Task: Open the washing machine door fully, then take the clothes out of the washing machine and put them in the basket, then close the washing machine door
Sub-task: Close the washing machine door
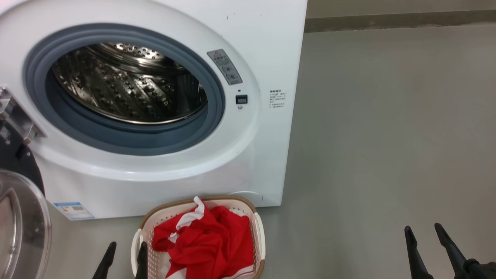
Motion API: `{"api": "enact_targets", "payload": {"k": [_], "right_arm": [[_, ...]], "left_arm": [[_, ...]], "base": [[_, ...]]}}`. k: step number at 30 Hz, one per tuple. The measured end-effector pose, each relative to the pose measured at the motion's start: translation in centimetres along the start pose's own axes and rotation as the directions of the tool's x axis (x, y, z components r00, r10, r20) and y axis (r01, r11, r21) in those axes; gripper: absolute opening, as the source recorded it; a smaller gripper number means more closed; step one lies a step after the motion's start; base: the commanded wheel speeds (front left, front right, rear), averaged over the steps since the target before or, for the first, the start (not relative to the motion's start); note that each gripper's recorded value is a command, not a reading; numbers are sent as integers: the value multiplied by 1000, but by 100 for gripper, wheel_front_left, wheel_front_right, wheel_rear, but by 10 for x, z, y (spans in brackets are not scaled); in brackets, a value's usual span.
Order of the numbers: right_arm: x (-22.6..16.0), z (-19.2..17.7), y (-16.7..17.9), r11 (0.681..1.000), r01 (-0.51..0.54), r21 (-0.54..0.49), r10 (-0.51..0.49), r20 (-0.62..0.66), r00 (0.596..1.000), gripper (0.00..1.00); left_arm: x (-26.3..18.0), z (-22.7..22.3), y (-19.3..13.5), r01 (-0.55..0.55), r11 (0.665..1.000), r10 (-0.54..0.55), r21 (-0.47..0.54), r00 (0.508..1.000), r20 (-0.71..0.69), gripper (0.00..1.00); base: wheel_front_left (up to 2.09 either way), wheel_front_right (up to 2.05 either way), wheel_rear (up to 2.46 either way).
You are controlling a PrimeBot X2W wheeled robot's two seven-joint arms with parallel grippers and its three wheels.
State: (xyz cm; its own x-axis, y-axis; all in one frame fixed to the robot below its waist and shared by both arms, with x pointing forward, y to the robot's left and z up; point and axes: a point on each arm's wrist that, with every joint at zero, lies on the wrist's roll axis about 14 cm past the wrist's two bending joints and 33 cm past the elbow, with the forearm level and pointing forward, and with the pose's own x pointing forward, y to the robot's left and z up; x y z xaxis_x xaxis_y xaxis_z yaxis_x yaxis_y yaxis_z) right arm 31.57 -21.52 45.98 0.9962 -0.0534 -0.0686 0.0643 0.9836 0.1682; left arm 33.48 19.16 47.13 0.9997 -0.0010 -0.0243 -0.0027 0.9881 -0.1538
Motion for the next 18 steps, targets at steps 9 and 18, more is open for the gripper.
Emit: {"api": "enact_targets", "payload": {"k": [9,18], "right_arm": [[1,-1,1,1000,-3,1,3,-2,1000,100],[1,1,3,1000,-8,2,8,6,1000,100]], "left_arm": [[-1,0,0,0,1000,0,-1,1000,-1,100],[-2,4,0,-2,1000,2,0,1000,14,100]], "base": [[-36,36,0],[0,0,0]]}}
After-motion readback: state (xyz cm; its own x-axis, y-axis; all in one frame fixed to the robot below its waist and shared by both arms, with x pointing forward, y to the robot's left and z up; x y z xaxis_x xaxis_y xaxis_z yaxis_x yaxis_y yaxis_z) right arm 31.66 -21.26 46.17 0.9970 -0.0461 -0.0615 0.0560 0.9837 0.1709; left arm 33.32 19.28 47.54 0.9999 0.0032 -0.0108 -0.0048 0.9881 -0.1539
